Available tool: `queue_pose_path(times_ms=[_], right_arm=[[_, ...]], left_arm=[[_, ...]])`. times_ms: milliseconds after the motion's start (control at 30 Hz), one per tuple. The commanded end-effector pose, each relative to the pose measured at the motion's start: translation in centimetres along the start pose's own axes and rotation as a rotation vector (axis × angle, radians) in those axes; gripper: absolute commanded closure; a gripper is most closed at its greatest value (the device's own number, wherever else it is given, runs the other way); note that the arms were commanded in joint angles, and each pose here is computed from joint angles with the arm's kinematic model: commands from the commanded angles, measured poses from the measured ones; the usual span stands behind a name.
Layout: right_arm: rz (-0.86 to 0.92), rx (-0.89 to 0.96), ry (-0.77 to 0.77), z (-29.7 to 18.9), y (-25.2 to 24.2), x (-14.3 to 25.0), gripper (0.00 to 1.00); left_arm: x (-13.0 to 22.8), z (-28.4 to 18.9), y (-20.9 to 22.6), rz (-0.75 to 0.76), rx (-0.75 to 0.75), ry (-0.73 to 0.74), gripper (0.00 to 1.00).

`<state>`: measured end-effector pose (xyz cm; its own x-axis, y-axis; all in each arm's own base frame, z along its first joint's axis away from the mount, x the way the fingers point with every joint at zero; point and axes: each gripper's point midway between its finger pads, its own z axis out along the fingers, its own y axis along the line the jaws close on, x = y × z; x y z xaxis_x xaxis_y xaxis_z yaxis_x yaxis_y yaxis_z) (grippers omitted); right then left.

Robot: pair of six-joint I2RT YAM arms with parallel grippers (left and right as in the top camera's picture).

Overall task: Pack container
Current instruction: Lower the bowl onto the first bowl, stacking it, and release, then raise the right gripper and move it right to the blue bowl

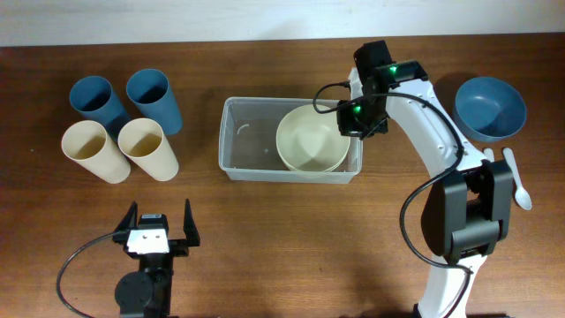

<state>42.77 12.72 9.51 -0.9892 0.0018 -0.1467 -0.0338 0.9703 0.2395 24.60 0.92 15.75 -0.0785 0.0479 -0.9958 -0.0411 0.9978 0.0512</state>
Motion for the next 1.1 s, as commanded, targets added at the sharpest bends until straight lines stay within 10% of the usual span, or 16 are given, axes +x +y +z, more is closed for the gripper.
queue_pose_path(times_ms=[0, 967, 1033, 1067], right_arm=[[0.006, -0.031, 0.018, 0.4, 0.4, 0.3, 0.84], [0.015, -0.015, -0.007, -2.8, 0.3, -0.3, 0.95], [0.017, -0.019, -0.041, -5.1, 0.5, -1.0, 0.72], [0.022, -0.020, -0.064, -6.8, 0.4, -1.4, 0.44]], left_arm=[[0.1, 0.0, 0.0, 0.008, 0.002, 0.002, 0.00], [0.1, 0.0, 0.0, 0.008, 0.002, 0.002, 0.00], [0.1, 0.0, 0.0, 0.008, 0.002, 0.002, 0.00], [0.1, 0.0, 0.0, 0.008, 0.002, 0.002, 0.00]])
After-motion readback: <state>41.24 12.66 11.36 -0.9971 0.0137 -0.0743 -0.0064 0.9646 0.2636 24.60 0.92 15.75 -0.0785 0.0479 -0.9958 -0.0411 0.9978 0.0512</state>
